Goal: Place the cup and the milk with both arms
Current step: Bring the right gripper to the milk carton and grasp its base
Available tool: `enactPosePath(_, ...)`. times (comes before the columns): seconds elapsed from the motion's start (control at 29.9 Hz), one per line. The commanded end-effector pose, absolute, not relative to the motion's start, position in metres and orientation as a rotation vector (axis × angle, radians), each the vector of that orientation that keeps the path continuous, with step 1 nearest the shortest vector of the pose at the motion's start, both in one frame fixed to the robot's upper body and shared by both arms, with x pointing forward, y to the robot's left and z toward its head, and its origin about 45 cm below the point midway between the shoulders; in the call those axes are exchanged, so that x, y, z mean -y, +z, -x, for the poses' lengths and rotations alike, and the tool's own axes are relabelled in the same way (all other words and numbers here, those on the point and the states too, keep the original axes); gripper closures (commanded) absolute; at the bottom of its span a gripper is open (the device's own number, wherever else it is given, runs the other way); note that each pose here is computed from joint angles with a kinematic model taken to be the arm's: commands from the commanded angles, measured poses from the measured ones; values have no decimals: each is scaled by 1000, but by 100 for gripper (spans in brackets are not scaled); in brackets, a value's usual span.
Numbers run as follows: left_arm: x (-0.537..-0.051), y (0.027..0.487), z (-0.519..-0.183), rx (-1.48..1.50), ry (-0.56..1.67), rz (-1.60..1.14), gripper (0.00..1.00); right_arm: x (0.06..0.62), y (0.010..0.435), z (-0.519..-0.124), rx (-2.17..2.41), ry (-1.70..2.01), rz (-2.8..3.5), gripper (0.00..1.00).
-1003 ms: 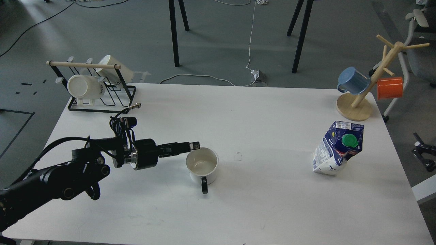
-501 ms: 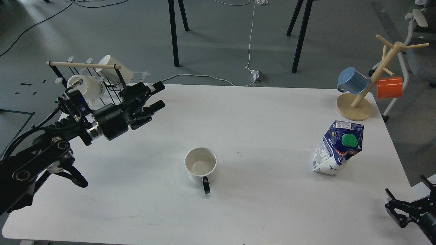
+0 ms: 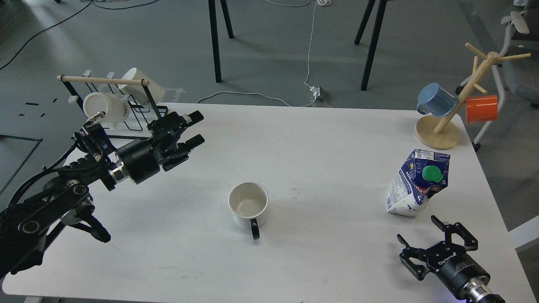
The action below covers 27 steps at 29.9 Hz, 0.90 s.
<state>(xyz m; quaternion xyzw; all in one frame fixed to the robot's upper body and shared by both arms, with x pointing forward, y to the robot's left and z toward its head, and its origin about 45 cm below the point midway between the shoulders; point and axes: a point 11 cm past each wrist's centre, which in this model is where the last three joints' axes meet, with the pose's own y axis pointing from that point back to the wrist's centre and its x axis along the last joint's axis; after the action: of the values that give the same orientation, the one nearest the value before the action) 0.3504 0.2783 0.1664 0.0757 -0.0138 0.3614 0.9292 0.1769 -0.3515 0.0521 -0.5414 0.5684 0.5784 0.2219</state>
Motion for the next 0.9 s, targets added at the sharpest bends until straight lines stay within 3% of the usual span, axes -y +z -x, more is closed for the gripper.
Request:
enactPosePath(0.0, -280, 160, -345, 14, 741, -165, 12, 352, 57, -188, -1558, 1569, 1495, 4)
enactPosePath(0.33, -284, 148, -335, -15, 746, -183, 10, 354, 74, -217, -1519, 1485, 1511, 4)
enactPosePath(0.67, -288, 142, -332, -27, 750, -198, 9, 338, 62, -225, -1497, 1495, 1475, 4)
enactPosePath(0.8, -290, 141, -331, -28, 754, -205, 9, 336, 58, -224, -1499, 1499, 1459, 8)
enactPosePath(0.87, -290, 140, -331, -30, 754, -205, 8, 335, 57, -224, -1497, 1500, 1457, 21)
